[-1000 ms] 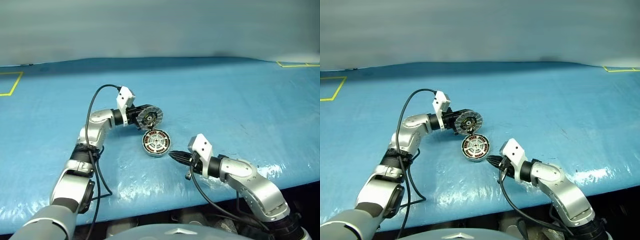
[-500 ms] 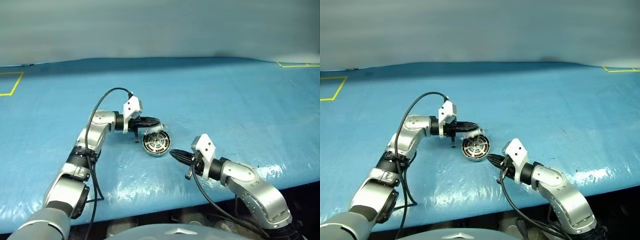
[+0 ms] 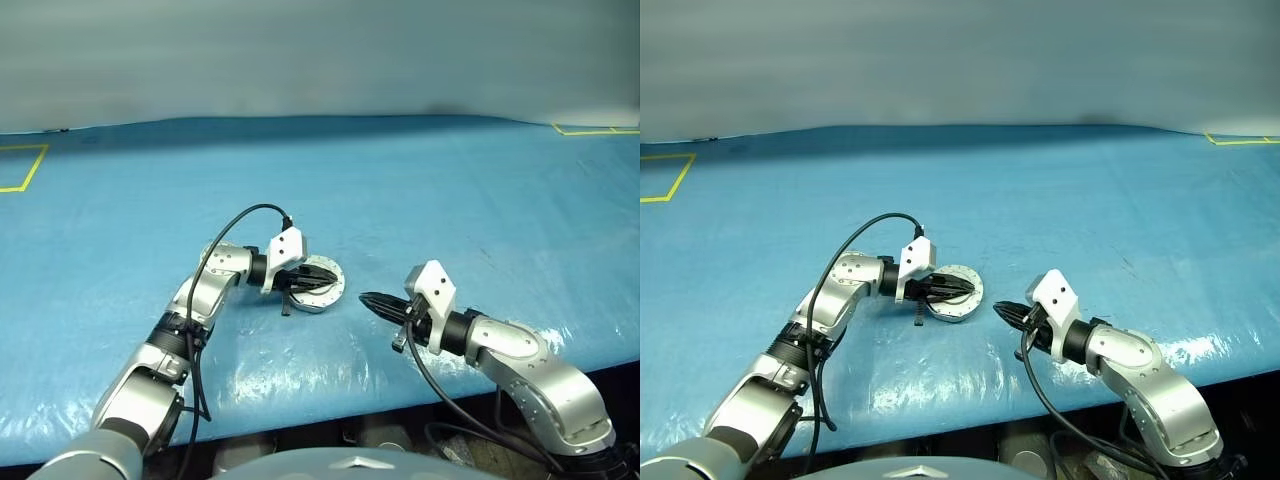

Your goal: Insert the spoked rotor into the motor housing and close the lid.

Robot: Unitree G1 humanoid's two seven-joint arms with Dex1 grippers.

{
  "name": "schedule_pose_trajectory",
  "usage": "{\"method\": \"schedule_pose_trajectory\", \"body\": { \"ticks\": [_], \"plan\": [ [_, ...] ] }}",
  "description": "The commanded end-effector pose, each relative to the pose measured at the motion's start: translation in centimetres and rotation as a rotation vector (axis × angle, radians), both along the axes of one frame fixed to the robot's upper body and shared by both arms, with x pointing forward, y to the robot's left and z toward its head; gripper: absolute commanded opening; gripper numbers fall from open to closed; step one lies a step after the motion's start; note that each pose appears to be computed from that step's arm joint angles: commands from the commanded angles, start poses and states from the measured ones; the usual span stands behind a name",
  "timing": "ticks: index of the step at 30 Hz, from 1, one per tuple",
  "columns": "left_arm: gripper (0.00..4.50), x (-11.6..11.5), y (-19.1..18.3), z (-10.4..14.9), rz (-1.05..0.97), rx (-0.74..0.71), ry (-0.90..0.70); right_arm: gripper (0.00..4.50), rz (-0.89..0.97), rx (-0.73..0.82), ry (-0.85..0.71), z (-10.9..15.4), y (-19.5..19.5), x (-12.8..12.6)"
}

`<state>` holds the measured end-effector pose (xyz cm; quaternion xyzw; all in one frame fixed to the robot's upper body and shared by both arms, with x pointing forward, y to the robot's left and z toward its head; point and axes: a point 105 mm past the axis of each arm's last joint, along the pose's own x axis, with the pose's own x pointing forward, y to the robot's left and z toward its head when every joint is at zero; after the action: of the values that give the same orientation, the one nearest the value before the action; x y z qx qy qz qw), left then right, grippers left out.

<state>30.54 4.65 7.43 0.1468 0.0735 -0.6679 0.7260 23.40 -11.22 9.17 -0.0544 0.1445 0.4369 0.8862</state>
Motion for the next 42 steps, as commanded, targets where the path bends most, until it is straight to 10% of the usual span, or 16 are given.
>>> {"method": "schedule_pose_trajectory", "body": {
  "ticks": [1,10,24,42],
  "plan": [
    [0.03,-0.3,0.5,0.7,0.001,-0.026,-0.003,0.03,0.023,0.019,-0.050,1.1,0.8,0.0],
    [0.01,-2.5,4.1,6.8,0.135,-0.201,-0.147,0.20,0.026,0.038,-0.170,3.3,1.8,1.2],
    [0.00,-7.0,6.5,2.2,0.366,-0.138,-0.021,4.47,0.144,0.040,-0.117,0.8,4.8,3.7],
    [0.00,-8.0,7.2,0.8,0.359,-0.109,0.023,4.29,0.235,-0.102,-0.106,-2.4,7.0,5.1]
  ]
}}
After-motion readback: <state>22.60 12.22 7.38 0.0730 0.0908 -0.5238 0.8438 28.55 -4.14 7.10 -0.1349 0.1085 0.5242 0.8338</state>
